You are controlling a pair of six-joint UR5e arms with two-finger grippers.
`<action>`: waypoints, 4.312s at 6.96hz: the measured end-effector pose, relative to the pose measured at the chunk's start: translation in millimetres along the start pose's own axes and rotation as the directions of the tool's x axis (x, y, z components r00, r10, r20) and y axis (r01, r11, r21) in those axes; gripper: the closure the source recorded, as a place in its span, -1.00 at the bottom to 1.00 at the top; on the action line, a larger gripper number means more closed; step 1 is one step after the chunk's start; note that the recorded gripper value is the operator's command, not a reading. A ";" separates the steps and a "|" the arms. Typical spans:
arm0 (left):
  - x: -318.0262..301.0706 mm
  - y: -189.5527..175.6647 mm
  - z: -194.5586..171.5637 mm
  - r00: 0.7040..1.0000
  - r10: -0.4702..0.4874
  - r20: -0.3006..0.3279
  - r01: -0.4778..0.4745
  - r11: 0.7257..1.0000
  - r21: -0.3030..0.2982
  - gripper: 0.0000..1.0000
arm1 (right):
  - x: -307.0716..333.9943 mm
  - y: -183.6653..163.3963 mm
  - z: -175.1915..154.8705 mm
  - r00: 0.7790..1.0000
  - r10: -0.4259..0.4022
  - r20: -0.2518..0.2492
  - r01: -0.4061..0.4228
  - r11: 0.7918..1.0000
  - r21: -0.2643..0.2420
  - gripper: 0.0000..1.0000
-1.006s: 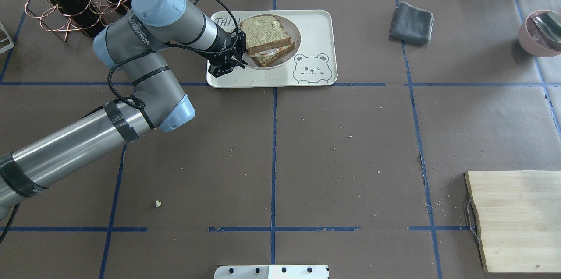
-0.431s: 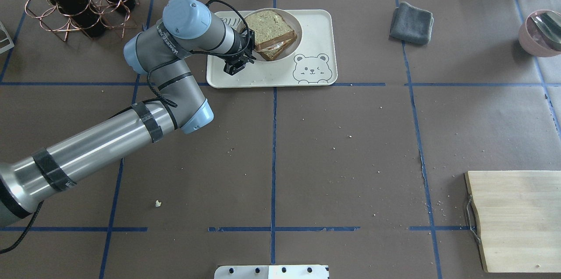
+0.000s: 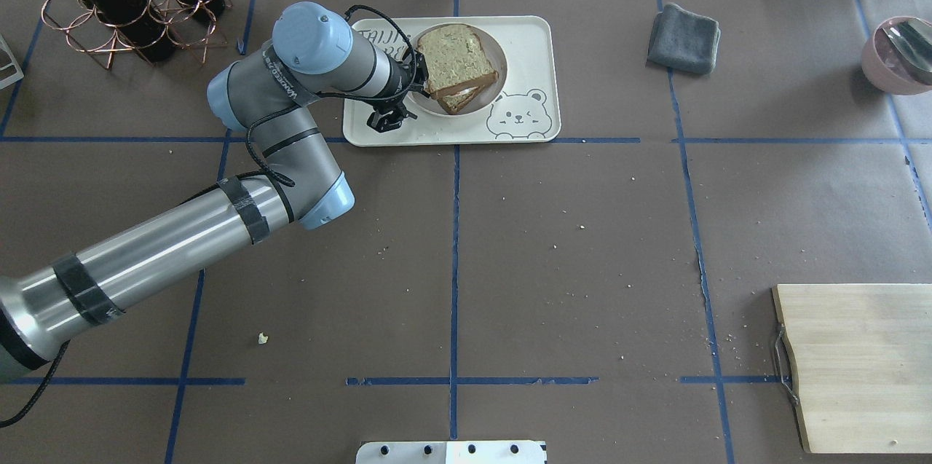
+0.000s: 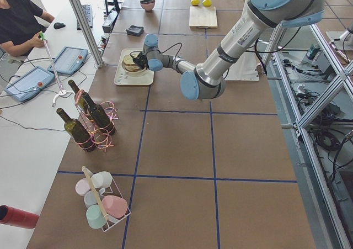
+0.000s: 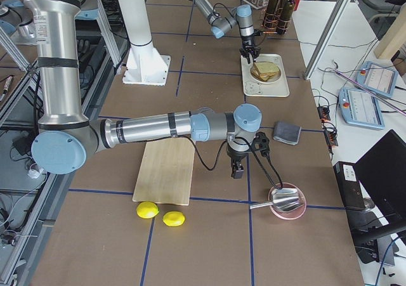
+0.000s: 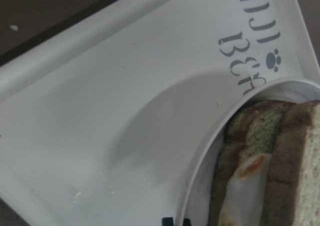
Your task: Make sandwich and place on tray
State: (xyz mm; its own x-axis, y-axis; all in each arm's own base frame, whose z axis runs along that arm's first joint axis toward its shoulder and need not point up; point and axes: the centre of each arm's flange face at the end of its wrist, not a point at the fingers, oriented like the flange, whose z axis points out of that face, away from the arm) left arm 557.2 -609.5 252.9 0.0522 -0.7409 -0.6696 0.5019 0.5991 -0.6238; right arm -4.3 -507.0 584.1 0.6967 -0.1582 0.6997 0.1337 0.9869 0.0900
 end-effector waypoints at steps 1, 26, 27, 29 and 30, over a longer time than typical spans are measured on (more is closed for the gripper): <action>-8.4 -12.0 -12.0 1.000 0.027 -0.008 -0.027 1.000 0.004 -1.00 | 0.4 0.1 0.4 1.000 0.002 0.000 -0.002 1.000 -0.001 -1.00; -374.2 -456.8 -412.5 0.355 0.911 0.209 -0.841 0.409 -0.353 -1.00 | 76.3 35.6 -22.3 0.984 0.170 0.058 -0.173 0.984 0.044 -1.00; -376.5 -462.8 -420.3 0.355 0.904 0.238 -0.840 0.421 -0.344 -1.00 | 80.2 40.9 -19.8 0.982 0.180 0.058 -0.182 0.982 0.039 -1.00; -381.3 -468.9 -427.9 0.358 0.895 0.266 -0.836 0.434 -0.336 -1.00 | 84.3 45.5 -18.8 0.980 0.188 0.057 -0.190 0.981 0.038 -1.00; -383.3 -469.9 -429.1 0.361 0.893 0.270 -0.834 0.438 -0.335 -1.00 | 84.9 46.4 -18.6 0.980 0.189 0.056 -0.191 0.981 0.038 -1.00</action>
State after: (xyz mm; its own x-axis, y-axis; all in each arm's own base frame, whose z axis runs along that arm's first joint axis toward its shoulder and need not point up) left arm -69.1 -476.8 629.7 0.7001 0.1855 -0.6896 -0.1128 0.9823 0.1497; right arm 74.1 -475.3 634.5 0.6686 0.0329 0.7429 -0.0285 0.9994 -0.0186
